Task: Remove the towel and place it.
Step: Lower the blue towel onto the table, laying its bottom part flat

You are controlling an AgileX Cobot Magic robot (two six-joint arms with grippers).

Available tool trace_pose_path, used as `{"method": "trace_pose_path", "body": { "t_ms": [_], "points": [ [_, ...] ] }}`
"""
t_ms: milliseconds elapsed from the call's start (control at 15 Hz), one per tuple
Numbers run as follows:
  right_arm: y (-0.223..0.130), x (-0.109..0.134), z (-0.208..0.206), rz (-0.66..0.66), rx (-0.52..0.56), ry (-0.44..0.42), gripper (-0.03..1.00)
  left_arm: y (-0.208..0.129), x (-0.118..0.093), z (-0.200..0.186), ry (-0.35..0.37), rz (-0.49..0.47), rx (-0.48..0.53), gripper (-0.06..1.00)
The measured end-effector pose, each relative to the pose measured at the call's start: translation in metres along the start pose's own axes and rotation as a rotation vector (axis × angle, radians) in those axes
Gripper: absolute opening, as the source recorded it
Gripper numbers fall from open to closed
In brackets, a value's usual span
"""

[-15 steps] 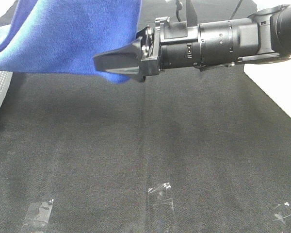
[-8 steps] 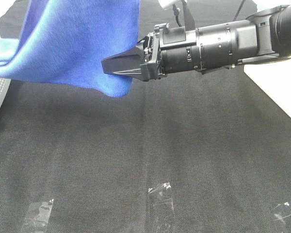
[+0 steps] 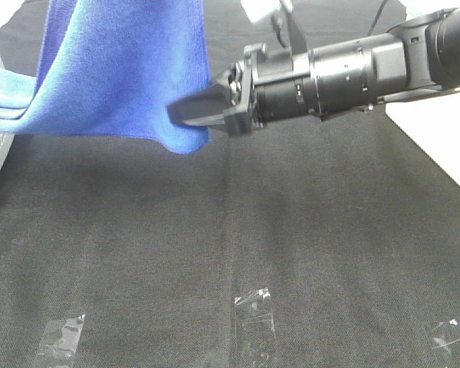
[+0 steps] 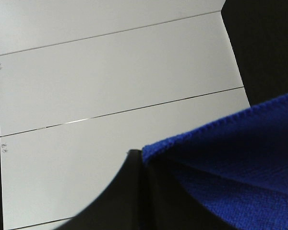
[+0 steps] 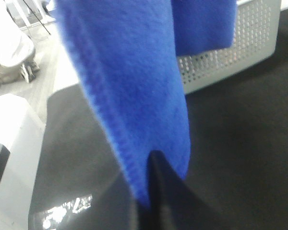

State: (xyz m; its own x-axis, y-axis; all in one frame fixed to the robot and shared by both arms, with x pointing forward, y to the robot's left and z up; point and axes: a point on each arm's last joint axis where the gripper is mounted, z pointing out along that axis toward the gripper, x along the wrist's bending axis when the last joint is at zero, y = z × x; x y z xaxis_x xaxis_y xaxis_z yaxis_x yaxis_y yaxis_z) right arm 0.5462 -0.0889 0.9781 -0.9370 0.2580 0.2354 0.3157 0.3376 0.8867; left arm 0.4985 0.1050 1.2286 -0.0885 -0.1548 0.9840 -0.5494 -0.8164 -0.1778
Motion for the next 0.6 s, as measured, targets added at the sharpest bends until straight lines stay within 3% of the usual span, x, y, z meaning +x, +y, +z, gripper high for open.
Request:
{"method": "trace_pose_path", "body": {
  "t_ms": [333, 467, 600],
  "points": [
    [-0.001, -0.001, 0.0, 0.045, 0.013, -0.013, 0.0, 0.0, -0.001, 0.0, -0.012, -0.018, 0.005, 0.0],
    [0.001, -0.004, -0.002, 0.165, 0.01, -0.063, 0.0, 0.0, -0.001, 0.0, -0.016, -0.123, 0.0, 0.0],
    [0.013, 0.0, -0.013, 0.244, 0.005, -0.12, 0.0, 0.001, -0.002, 0.0, -0.02, -0.289, -0.004, 0.0]
  ]
}}
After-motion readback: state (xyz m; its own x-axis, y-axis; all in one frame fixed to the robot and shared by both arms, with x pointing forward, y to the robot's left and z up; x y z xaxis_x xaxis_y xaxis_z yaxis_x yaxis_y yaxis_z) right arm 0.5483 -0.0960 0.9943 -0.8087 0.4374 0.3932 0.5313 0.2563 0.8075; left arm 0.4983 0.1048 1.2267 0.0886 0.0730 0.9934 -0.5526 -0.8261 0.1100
